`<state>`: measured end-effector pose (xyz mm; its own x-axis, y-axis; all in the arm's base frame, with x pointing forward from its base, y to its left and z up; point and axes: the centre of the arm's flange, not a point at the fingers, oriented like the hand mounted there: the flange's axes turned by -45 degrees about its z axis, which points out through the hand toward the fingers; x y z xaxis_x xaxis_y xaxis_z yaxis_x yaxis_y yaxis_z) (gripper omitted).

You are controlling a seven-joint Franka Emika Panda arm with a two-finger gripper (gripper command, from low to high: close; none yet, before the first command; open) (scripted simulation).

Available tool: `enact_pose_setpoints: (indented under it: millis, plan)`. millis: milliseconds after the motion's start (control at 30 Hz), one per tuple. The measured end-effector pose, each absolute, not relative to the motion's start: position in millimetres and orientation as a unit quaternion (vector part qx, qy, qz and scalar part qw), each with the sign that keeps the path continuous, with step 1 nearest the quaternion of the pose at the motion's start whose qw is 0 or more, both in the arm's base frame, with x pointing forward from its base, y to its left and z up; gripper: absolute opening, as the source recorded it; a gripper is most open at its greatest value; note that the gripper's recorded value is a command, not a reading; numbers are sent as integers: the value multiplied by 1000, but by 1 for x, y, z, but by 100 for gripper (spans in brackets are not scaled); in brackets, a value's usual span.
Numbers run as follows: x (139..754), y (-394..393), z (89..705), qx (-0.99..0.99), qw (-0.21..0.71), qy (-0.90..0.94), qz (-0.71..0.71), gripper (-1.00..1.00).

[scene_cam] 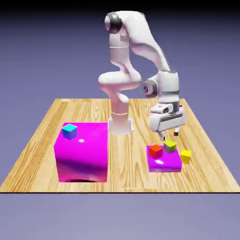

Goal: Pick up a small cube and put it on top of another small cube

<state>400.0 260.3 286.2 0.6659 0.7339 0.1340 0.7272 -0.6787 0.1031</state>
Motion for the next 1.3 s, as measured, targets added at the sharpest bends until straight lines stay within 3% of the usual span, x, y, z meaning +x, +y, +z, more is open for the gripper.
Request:
enact_pose_setpoints:
  millis: [233, 433, 467, 533, 733, 1100, 1300]
  plan:
    - [334, 357, 201, 838, 36, 543, -45, 0]
    - [325, 360, 136, 830, 37, 554, -55, 0]
    - [324, 358, 124, 830, 37, 554, -56, -100]
    - [324, 358, 124, 830, 37, 554, -56, -100]
    - [348, 358, 214, 841, 37, 537, -45, -100]
    - [388, 199, 316, 946, 14, 319, -52, -100]
    - [376, 189, 262, 949, 21, 308, -64, -100]
